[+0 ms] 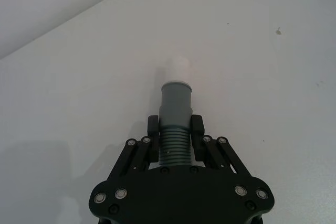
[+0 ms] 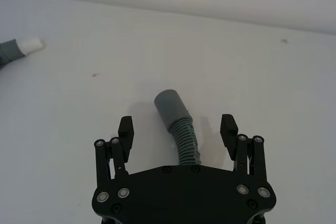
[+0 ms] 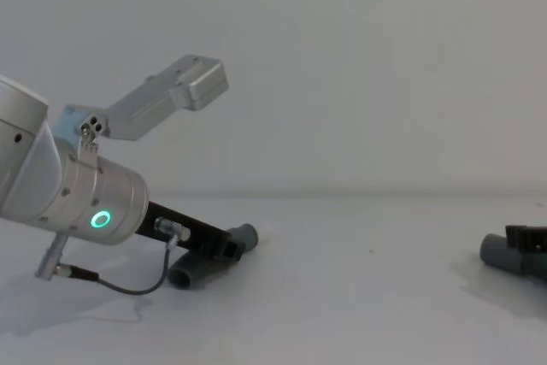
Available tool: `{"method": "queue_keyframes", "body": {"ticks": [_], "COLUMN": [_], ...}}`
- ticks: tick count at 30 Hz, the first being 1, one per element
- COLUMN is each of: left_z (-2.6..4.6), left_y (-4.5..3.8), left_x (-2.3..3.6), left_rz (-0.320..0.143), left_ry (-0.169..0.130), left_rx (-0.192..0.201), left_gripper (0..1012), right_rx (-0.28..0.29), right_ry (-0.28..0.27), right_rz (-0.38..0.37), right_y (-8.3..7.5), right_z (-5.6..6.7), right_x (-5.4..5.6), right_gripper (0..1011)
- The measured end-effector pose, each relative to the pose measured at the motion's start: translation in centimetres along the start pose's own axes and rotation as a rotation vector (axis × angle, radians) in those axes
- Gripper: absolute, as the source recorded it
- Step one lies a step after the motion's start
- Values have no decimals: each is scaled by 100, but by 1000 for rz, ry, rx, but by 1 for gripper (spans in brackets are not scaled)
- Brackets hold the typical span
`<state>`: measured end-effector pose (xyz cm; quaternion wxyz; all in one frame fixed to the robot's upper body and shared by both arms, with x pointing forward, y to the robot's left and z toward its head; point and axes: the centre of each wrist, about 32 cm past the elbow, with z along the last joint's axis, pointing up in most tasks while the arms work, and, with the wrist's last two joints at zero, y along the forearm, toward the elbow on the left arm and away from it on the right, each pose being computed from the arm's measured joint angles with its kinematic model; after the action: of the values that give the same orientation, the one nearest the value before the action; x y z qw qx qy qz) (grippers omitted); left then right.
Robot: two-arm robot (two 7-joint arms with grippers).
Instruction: Use both hands to pick up one end of the pipe from the table, align the ends, and insert them.
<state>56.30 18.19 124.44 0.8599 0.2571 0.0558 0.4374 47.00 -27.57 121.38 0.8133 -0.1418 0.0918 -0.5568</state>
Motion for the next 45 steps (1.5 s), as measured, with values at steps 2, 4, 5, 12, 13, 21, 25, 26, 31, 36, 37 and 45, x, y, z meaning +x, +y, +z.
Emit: {"method": "queue_keyframes", "body": {"ticks": [2, 4, 5, 12, 13, 21, 25, 26, 31, 36, 37, 45], "left_z": [0, 0, 0, 0, 0, 0, 0, 0, 0, 0, 0, 0], "left_y": [0, 0, 0, 0, 0, 0, 0, 0, 0, 0, 0, 0], "left_x": [0, 0, 0, 0, 0, 0, 0, 0, 0, 0, 0, 0], "left_rz": [0, 0, 0, 0, 0, 0, 0, 0, 0, 0, 0, 0], "left_ry": [0, 0, 0, 0, 0, 0, 0, 0, 0, 0, 0, 0], "left_rx": [0, 0, 0, 0, 0, 0, 0, 0, 0, 0, 0, 0], "left_gripper": [345, 345, 345, 345, 345, 345, 345, 345, 345, 345, 345, 345], "right_rx": [-8, -15, -17, -39, -41, -64, -77, -77, -86, -91, -92, -96], "right_ry": [5, 10, 12, 25, 26, 32, 33, 33, 31, 30, 30, 29], "right_rz": [2, 4, 5, 21, 22, 46, 55, 55, 62, 65, 65, 68], "right_y": [12, 25, 28, 60, 64, 95, 110, 110, 121, 132, 133, 141], "right_z": [-1, -1, -1, -5, -6, -17, -31, -31, -44, -53, -53, -58], "right_x": [20, 41, 46, 92, 98, 133, 147, 147, 157, 159, 160, 164], "right_gripper": [1004, 1004, 1004, 1004, 1004, 1004, 1004, 1004, 1004, 1004, 1004, 946]}}
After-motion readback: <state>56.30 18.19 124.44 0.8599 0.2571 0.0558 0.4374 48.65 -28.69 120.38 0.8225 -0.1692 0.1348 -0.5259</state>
